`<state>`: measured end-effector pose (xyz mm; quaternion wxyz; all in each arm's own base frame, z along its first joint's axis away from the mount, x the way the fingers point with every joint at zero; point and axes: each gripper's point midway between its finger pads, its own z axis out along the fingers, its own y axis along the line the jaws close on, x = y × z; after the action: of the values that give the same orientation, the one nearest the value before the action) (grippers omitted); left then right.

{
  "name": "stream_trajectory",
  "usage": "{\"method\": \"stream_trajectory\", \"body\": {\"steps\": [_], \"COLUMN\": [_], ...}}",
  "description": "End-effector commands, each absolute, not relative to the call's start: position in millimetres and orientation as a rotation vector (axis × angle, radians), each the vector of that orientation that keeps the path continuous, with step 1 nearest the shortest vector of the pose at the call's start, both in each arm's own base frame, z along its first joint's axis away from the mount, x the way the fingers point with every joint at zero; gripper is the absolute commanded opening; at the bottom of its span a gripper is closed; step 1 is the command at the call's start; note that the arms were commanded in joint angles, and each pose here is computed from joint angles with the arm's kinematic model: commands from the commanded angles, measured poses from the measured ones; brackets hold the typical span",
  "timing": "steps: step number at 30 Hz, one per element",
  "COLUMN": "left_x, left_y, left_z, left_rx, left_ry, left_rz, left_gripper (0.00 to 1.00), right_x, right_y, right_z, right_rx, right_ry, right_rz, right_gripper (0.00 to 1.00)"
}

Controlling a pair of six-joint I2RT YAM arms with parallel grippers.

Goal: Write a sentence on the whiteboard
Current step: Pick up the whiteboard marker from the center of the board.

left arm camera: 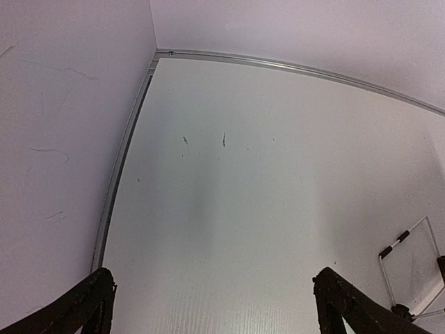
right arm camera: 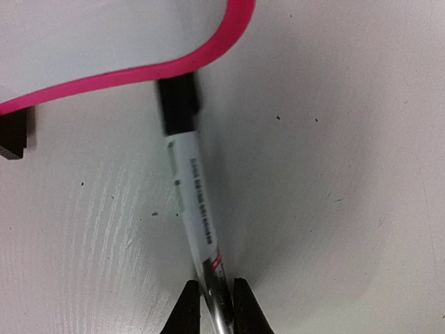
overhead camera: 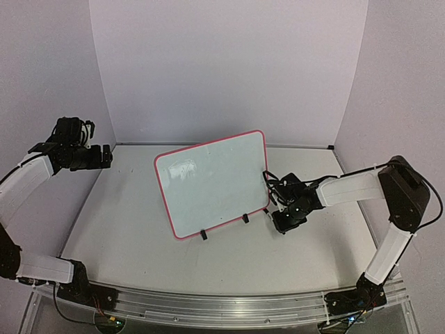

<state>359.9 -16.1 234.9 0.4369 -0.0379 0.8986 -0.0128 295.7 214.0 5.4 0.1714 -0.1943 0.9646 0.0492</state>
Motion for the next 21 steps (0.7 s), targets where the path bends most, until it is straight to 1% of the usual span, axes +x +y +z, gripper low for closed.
{"method": "stream_trajectory", "body": {"steps": [1, 5, 8, 15, 17, 21], "left_x": [364, 360, 354, 330, 321, 298], "left_y": [-17, -24, -32, -60, -65, -92], "left_z": [248, 255, 267, 324, 352, 409], "left_rx": [-0.080, -0.039, -0.006, 0.113, 0.140, 0.259], "left_ry": [2.184, 2.150, 2.097, 1.889, 1.825, 1.693], "left_rz": [-0.048, -0.090, -0.141, -0.315, -0.334, -0.484], "left_gripper": [1.00, 0.99, 0.99, 0.99, 0.99, 0.98], "right_x": [299, 296, 291, 261, 252, 225], "right_y": [206, 204, 200, 175, 175, 202], "right_z": [2, 9, 25, 82, 110, 167], "right_rx": [-0.501, -0.463, -0.418, -0.312, -0.317, -0.461], "right_ry": [2.749, 2.744, 2.736, 2.719, 2.682, 2.617], "right_rz": [0.053, 0.065, 0.089, 0.124, 0.195, 0.511], "right_gripper": [0.09, 0.03, 0.00, 0.00, 0.00, 0.00]}}
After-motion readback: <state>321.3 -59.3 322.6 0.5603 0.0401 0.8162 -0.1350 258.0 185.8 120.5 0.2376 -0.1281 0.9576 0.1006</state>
